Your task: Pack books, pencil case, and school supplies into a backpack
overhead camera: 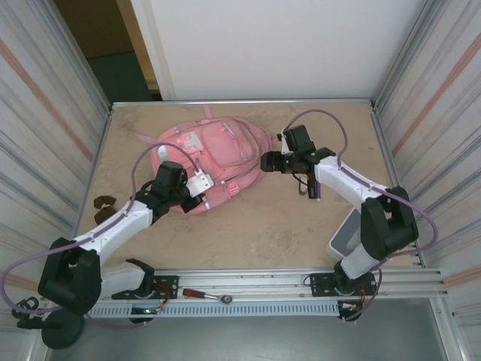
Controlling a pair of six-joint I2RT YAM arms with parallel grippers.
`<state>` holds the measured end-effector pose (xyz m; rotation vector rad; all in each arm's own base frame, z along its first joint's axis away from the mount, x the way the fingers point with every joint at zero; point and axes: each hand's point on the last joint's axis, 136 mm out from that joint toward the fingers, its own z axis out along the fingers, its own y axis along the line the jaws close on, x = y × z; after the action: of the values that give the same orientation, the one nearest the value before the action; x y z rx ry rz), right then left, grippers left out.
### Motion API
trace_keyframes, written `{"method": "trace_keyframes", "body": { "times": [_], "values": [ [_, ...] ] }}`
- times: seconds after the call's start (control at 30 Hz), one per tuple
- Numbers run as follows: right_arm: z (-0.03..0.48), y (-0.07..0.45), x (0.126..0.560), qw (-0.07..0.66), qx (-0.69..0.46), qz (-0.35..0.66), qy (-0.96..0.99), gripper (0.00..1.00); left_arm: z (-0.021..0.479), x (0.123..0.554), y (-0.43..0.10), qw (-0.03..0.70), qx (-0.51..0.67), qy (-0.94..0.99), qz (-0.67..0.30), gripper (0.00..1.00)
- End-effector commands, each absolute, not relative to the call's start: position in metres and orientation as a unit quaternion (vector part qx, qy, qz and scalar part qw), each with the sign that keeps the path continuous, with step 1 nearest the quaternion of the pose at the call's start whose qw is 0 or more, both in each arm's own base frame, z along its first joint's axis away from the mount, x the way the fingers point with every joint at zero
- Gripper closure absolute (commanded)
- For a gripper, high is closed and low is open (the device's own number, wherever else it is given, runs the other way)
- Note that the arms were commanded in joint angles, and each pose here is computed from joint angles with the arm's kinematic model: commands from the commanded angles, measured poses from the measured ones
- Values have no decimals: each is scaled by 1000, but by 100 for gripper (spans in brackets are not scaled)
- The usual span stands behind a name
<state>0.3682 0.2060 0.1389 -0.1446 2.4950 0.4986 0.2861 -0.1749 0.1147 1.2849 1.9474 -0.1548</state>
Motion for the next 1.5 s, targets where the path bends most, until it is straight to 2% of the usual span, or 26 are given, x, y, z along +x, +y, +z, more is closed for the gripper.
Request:
{"method": "trace_keyframes", "body": {
  "times": [0.0,0.27,0.47,0.77,1.3,1.47],
  "values": [
    [150,206,352,321,-86,163,929,24,144,274,-202,439,517,723,-130,100],
    [166,282,294,369,-199,248,873,29,144,272,-208,441,511,721,-155,100],
    [158,327,269,391,-250,253,849,34,143,272,-208,441,511,721,-156,100],
    [140,359,273,370,-248,260,857,54,143,272,-208,441,511,721,-156,100],
    [120,366,287,349,-196,305,864,65,143,272,-208,442,512,720,-154,100],
    [127,365,289,342,-181,346,854,74,142,273,-207,442,511,722,-152,100]
  ]
}}
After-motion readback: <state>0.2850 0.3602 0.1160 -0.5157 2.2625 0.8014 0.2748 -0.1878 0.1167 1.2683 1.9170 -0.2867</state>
